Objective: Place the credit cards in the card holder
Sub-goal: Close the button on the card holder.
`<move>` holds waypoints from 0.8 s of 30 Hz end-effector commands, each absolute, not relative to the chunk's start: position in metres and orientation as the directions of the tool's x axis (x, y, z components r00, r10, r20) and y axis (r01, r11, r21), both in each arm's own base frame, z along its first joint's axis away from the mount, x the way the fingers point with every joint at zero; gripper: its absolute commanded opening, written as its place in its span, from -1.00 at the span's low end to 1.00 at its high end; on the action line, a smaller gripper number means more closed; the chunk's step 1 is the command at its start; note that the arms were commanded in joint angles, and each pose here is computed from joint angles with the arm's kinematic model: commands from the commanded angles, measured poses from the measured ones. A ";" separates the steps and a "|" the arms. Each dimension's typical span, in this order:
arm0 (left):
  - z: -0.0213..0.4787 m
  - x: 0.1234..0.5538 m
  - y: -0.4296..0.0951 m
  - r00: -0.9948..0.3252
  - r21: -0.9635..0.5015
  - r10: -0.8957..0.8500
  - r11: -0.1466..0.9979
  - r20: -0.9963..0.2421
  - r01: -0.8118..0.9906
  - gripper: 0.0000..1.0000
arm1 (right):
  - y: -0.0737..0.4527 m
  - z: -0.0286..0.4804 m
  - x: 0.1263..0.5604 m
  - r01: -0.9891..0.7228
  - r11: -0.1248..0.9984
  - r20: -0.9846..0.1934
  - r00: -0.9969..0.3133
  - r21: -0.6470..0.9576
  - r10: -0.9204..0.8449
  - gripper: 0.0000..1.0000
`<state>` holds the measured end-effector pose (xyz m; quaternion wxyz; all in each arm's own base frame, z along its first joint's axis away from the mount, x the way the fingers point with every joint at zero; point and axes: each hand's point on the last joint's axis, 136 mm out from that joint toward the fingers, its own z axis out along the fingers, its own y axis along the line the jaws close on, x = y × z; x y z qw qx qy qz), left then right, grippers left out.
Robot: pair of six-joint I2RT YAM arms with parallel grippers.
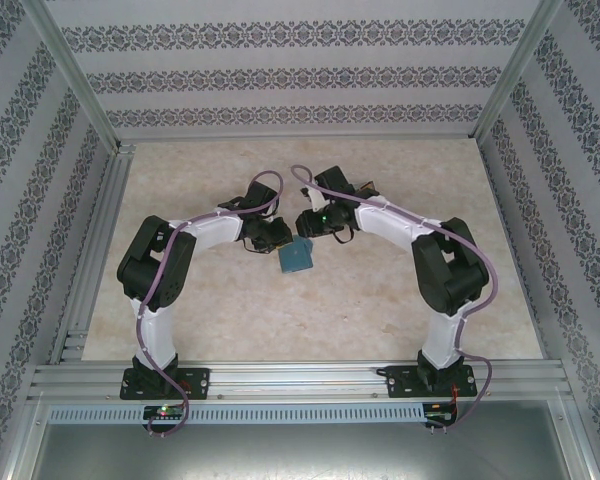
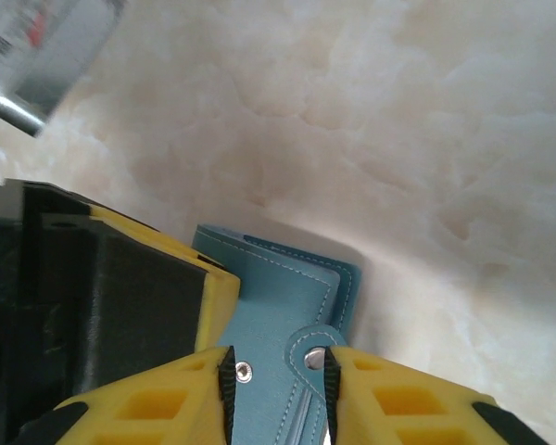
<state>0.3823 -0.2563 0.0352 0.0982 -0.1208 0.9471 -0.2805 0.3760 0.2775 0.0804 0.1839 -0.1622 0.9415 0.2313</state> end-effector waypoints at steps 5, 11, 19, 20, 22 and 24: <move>-0.012 0.343 -0.243 -0.954 -0.465 -0.296 0.839 0.042 -0.281 -0.67 | 0.273 0.054 0.369 -0.340 0.905 -0.313 -0.915 0.256 -0.255 -0.30; -0.012 0.343 -0.245 -0.954 -0.478 -0.298 0.832 0.045 -0.282 -0.68 | 0.278 0.051 0.370 -0.361 0.918 -0.315 -0.901 0.164 -0.298 -0.27; -0.013 0.343 -0.245 -0.955 -0.477 -0.293 0.834 0.045 -0.278 -0.68 | 0.276 0.050 0.374 -0.374 0.921 -0.306 -0.894 0.110 -0.327 -0.34; -0.013 0.343 -0.245 -0.955 -0.477 -0.292 0.834 0.046 -0.278 -0.68 | 0.275 0.050 0.375 -0.373 0.922 -0.304 -0.894 0.099 -0.329 -0.40; -0.012 0.344 -0.244 -0.955 -0.478 -0.294 0.833 0.045 -0.279 -0.68 | 0.272 0.049 0.376 -0.373 0.924 -0.299 -0.894 0.083 -0.334 -0.50; -0.012 0.344 -0.245 -0.955 -0.479 -0.293 0.833 0.045 -0.278 -0.68 | 0.270 0.049 0.376 -0.371 0.925 -0.292 -0.895 0.074 -0.336 -0.58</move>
